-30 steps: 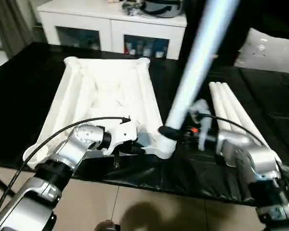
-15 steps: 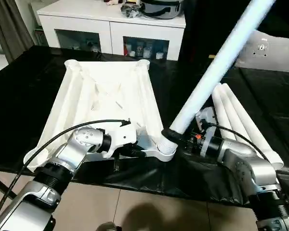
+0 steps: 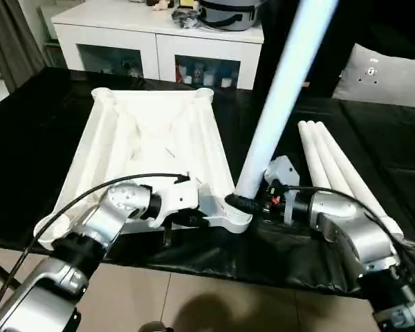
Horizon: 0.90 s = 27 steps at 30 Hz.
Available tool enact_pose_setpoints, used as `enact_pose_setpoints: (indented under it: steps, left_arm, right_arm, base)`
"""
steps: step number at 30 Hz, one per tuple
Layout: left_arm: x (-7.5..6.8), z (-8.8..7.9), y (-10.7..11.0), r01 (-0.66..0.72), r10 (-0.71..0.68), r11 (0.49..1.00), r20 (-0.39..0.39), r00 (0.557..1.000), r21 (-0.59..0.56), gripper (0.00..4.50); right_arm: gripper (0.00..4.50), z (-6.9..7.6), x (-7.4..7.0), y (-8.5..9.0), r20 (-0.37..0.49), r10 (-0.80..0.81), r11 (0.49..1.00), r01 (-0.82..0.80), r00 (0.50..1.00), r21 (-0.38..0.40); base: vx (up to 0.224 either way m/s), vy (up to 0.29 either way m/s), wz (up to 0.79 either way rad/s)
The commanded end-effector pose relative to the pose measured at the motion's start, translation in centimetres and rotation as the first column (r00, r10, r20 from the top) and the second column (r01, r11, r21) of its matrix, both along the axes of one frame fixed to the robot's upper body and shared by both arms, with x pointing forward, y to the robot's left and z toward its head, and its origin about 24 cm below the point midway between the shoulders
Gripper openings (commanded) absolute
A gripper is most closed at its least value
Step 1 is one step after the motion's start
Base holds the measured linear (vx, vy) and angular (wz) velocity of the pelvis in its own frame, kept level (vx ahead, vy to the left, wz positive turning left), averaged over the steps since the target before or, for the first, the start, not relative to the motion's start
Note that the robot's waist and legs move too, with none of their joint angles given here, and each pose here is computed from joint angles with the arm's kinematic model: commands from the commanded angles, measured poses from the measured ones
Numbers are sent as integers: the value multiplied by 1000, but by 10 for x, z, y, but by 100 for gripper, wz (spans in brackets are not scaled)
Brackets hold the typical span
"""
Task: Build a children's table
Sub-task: Insert table leg to table base, then rotate leg to tighten
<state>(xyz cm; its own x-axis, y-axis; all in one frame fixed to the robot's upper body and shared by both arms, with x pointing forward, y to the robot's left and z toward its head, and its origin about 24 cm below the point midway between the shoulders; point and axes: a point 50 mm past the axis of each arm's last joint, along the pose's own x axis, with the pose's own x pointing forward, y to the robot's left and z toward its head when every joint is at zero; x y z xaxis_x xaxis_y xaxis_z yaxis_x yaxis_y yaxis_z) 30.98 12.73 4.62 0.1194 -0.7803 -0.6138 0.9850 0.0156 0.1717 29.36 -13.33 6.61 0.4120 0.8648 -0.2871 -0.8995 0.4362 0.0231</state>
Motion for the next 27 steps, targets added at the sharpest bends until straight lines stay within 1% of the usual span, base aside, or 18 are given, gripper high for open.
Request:
enact_pose_setpoints:
  steps: [1,7,11,16,17,19,21,23,25,27]
  left_arm:
    - [5,5,7,32,-33,997,6,999,75,0]
    - [15,13,10,26,-28,995,16,999,93,0]
    - [16,15,12,9,-9,997,1,1000,74,0]
    - [13,13,14,-13,14,998,-21,1000,55,0]
    - [10,11,15,-28,30,999,-44,999,37,0]
    - [6,8,16,-77,78,997,-62,995,14,0]
    - [1,6,13,-154,152,988,-82,985,-18,0]
    - [-3,6,10,-192,188,981,-96,978,-35,0]
    - [-8,8,0,-257,249,964,-107,963,-66,0]
    - [-10,11,-12,-336,325,937,-114,939,-95,0]
  right_arm:
    - [188,-27,-6,-12,-137,-5,995,-8,991,-96]
    - [188,-29,-8,-7,-191,65,993,-83,979,-89]
    - [188,-29,-8,-1,-202,80,992,-98,976,-81]
    - [188,-28,-9,5,-216,68,994,-84,974,-64]
    - [188,-27,-11,8,-225,47,996,-63,973,-62]
    - [188,-27,-13,10,-218,7,997,-23,976,-73]
    - [188,-26,-15,12,-199,-65,995,47,978,-93]
    - [188,-25,-16,13,-191,-120,990,103,974,-94]
    - [188,-25,-16,17,-192,-201,978,187,961,-89]
    - [188,-24,-13,19,-187,-283,958,271,941,-90]
  base:
    - [0,0,0]
    - [0,0,0]
    - [0,0,0]
    - [0,0,0]
    - [0,0,0]
    - [0,0,0]
    - [0,0,0]
    - [0,0,0]
    - [0,0,0]
    - [0,0,0]
